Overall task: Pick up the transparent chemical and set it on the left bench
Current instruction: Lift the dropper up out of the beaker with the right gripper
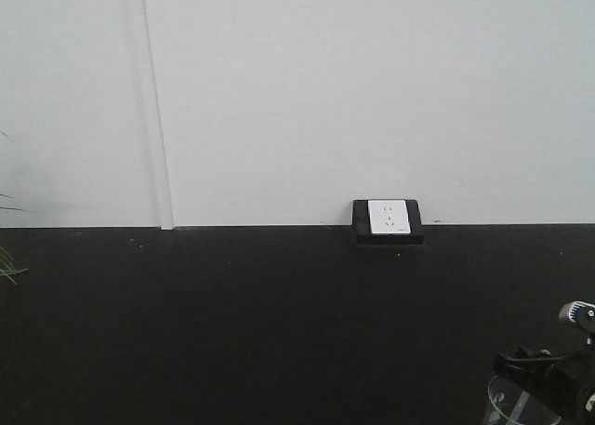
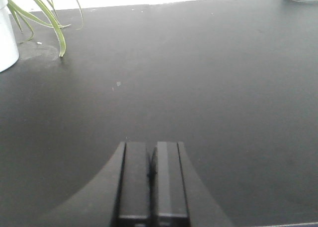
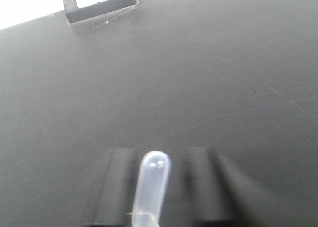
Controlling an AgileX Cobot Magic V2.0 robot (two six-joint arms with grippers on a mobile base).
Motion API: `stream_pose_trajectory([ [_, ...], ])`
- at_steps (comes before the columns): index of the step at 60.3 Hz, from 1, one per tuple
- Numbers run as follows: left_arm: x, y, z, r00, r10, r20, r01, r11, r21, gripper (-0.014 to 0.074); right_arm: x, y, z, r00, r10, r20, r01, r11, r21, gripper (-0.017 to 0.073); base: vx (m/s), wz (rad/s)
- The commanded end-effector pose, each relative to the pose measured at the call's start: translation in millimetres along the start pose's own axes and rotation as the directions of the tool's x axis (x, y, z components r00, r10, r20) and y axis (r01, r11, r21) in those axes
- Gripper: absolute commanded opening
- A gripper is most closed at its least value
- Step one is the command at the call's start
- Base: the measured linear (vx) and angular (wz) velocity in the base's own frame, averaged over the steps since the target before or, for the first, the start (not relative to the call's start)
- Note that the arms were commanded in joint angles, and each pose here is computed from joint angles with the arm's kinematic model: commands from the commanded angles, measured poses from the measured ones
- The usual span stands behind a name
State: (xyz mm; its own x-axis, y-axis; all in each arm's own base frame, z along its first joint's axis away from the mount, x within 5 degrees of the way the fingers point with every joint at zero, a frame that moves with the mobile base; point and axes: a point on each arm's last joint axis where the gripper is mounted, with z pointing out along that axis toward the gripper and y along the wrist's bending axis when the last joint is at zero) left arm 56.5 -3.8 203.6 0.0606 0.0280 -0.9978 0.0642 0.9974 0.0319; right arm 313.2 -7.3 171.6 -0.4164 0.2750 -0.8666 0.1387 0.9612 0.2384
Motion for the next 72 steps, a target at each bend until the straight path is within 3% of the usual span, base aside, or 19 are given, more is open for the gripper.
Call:
stream_pose_trajectory([
  [1, -3, 0.1, -1, 0.997, -0.009, 0.081, 0.009, 1.0, -0.002, -0.0003, -26, 5.6, -5, 0.99, 0.01, 0.142, -0.005, 0.999, -0.038, 0.0141, 0.0, 0.0],
  [10, -3, 0.1, -1, 0.997, -0.009, 0.081, 0.009, 1.0, -0.002, -0.0003, -35, 11.3, -13, 0.981, -0.04, 0.189, 0.055, 0.996, -0.074, 0.0031, 0.0, 0.0],
  [14, -3, 0.1, -1, 0.997, -0.009, 0.081, 0.009, 1.0, -0.002, -0.0003, -44, 16.5, -22, 0.969, -0.095, 0.227, 0.12, 0.988, -0.097, -0.0013, 0.0, 0.0],
  [21, -3, 0.1, -1, 0.997, -0.009, 0.081, 0.009, 1.0, -0.002, -0.0003, -63, 25.9, -46, 0.938, -0.164, 0.305, 0.211, 0.969, -0.126, -0.0008, 0.0, 0.0],
  [25, -3, 0.1, -1, 0.997, -0.009, 0.081, 0.009, 1.0, -0.002, -0.0003, -74, 30.9, -65, 0.916, -0.215, 0.34, 0.272, 0.954, -0.129, -0.0007, 0.0, 0.0],
  [30, -3, 0.1, -1, 0.997, -0.009, 0.081, 0.009, 1.0, -0.002, -0.0003, -85, 36.6, -94, 0.873, -0.313, 0.373, 0.378, 0.919, -0.113, -0.0007, 0.0, 0.0],
  [33, -3, 0.1, -1, 0.997, -0.009, 0.081, 0.009, 1.0, -0.002, -0.0003, -87, 39.6, -114, 0.852, -0.338, 0.4, 0.41, 0.906, -0.108, -0.0006, 0.0, 0.0],
  [48, -3, 0.1, -1, 0.997, -0.009, 0.081, 0.009, 1.0, -0.002, -0.0003, -47, 40.4, -198, 0.817, -0.31, 0.486, 0.429, 0.891, -0.151, -0.0003, 0.0, 0.0],
  [56, -3, 0.1, -1, 0.997, -0.009, 0.081, 0.009, 1.0, -0.002, -0.0003, -20, 26.1, -216, 0.84, -0.334, 0.428, 0.416, 0.902, -0.114, -0.0003, 0.0, 0.0],
  [72, -3, 0.1, -1, 0.997, -0.009, 0.081, 0.009, 1.0, -0.002, -0.0003, -2, 13.1, -239, 0.834, -0.34, 0.435, 0.405, 0.912, -0.064, -0.0003, 0.0, 0.0],
])
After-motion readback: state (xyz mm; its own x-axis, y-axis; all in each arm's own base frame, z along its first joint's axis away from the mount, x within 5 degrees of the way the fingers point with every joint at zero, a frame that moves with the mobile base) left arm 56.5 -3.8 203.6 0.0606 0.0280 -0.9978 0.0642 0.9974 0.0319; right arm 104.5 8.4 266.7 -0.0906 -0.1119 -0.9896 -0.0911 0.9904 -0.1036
